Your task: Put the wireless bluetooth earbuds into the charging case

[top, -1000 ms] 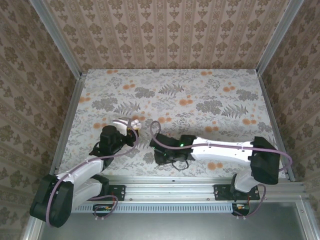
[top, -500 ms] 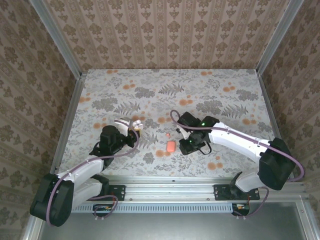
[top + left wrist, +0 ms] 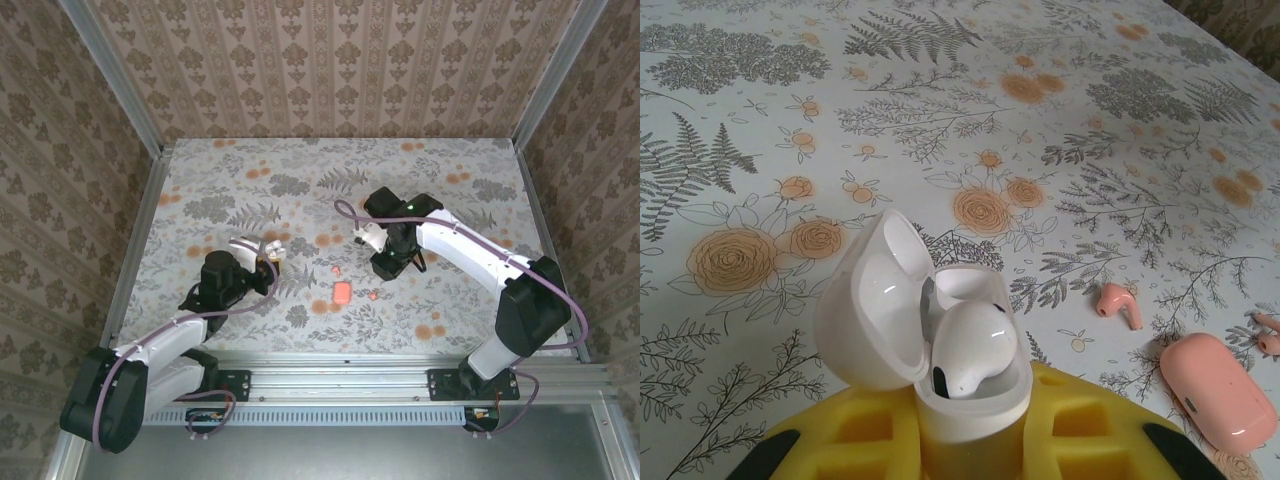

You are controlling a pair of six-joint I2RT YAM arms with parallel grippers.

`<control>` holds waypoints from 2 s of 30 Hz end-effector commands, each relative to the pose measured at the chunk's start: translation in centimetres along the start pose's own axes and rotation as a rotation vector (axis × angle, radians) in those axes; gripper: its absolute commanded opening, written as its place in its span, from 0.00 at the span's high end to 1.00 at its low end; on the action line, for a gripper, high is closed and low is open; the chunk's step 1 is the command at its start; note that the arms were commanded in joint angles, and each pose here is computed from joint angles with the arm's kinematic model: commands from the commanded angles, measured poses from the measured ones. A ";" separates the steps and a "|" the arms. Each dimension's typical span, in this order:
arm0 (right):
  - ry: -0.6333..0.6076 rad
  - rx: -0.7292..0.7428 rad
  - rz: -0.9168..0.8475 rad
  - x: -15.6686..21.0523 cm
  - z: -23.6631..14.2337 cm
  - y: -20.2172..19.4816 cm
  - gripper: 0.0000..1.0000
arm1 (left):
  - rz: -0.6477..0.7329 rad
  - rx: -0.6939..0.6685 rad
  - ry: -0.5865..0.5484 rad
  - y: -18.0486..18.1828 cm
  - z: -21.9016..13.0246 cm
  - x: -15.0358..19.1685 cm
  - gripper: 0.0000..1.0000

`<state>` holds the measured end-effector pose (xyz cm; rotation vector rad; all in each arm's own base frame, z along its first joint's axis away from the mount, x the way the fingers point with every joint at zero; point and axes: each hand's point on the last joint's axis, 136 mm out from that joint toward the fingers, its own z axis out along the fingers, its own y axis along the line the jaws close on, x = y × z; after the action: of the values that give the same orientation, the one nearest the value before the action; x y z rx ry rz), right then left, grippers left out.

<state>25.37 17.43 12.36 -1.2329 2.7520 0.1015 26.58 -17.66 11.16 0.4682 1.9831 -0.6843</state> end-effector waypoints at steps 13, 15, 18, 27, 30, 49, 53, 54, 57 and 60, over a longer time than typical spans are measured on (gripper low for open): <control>0.197 -0.041 -0.566 3.4 4.0 -1.4 0.76 | 0.000 -0.023 -0.058 0.6 -0.8 -2.2 0.95; 0.238 -0.053 -0.648 4.3 4.6 -1.6 0.76 | -0.004 -0.024 -0.060 0.7 -0.8 -2.2 0.95; 0.299 -0.038 -0.736 5.2 5.6 -2.3 0.75 | -0.011 -0.027 -0.065 0.9 -0.8 -2.3 0.95; 0.358 -0.039 -0.890 6.6 7.8 -2.4 0.75 | -0.022 -0.037 -0.067 1.5 -0.8 -2.4 0.95; 0.356 -0.043 -0.897 6.6 8.1 -2.2 0.73 | -0.023 -0.035 -0.067 1.5 -0.8 -2.4 0.96; 0.160 0.013 -0.724 4.7 3.8 -0.2 0.64 | -0.028 -0.008 -0.069 1.3 -0.4 -2.8 0.95; 0.142 0.033 -0.769 6.1 3.3 0.2 0.63 | -0.035 0.000 -0.066 1.2 -0.4 -2.6 0.95; 0.141 0.018 -0.762 6.5 3.2 0.5 0.62 | -0.036 0.001 -0.066 1.2 -0.4 -2.6 0.96; 0.238 -0.033 -0.796 9.3 4.0 0.9 0.63 | -0.033 0.000 -0.070 1.2 -0.4 -2.7 0.95; 0.297 -0.068 -0.828 11.1 5.5 1.5 0.64 | -0.033 0.001 -0.070 1.2 -0.3 -2.7 0.95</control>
<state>19.90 12.20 6.61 -2.3042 2.1840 -0.1106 27.62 -16.35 11.72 0.4149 1.9770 -0.6862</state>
